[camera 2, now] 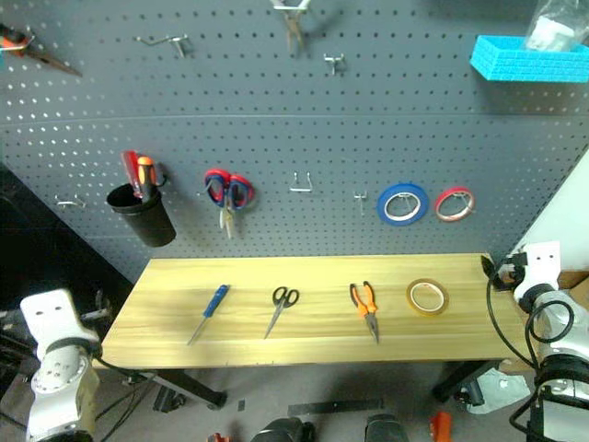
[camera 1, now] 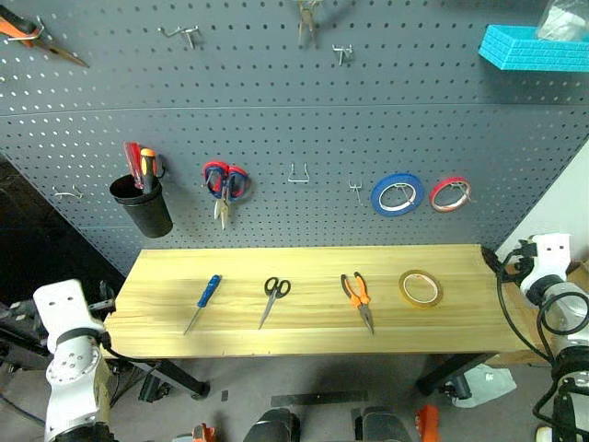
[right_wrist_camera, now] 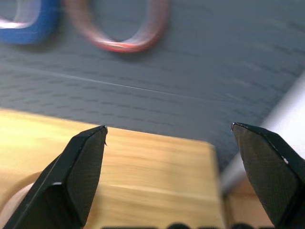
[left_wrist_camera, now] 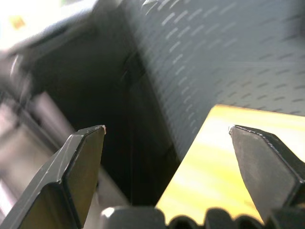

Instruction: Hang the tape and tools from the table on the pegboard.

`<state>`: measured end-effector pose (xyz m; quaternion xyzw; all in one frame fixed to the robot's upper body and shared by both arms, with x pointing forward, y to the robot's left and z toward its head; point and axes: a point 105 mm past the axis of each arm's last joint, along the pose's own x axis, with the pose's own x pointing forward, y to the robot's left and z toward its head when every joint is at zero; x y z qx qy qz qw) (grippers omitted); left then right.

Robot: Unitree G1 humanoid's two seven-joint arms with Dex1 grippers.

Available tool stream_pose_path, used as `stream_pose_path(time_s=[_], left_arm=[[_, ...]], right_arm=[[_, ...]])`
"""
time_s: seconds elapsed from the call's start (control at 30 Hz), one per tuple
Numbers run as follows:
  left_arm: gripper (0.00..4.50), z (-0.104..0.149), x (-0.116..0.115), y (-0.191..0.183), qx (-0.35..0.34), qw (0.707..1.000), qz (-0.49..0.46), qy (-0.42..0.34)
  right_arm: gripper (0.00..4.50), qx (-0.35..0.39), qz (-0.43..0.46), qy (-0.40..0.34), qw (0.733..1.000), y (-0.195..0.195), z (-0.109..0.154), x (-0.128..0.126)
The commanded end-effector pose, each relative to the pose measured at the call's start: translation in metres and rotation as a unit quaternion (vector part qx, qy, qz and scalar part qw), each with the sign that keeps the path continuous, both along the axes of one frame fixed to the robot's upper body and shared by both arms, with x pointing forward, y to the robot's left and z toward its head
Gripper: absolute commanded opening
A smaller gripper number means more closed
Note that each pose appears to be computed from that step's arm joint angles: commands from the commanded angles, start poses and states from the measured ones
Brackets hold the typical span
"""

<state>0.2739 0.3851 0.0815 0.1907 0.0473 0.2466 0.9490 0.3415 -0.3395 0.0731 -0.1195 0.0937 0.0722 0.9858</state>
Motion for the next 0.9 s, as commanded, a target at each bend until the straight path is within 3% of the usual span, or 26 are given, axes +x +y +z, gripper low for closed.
stream_pose_path(time_s=[0.03,0.23,0.43,0.53,0.6,0.73,0.9], left_arm=[[4.45,0.034,0.023,-0.039,0.062,0.992,-0.106,-0.026],[4.45,0.034,0.038,-0.106,-0.042,0.956,-0.29,0.017],[4.45,0.046,0.046,-0.158,-0.053,0.903,-0.423,0.047],[4.45,0.046,0.046,-0.175,-0.022,0.882,-0.465,0.069],[4.45,0.041,0.036,-0.205,0.018,0.821,-0.559,0.114],[4.45,0.044,0.021,-0.237,-0.032,0.728,-0.667,0.155],[4.45,0.057,0.02,-0.262,-0.028,0.662,-0.732,0.158]], right_arm=[[4.5,-0.006,0.076,-0.011,0.997,0.032,0.017,-0.001],[4.5,-0.002,0.175,0.027,0.984,0.091,0.021,-0.019],[4.5,-0.018,0.223,0.098,0.97,0.128,0.008,-0.034],[4.5,-0.025,0.223,0.135,0.965,0.134,-0.001,-0.035],[4.5,-0.036,0.213,0.166,0.962,0.133,-0.014,-0.031],[4.5,-0.035,0.186,0.185,0.964,0.129,-0.02,-0.015],[4.5,-0.059,0.175,0.204,0.962,0.123,-0.028,0.003]])
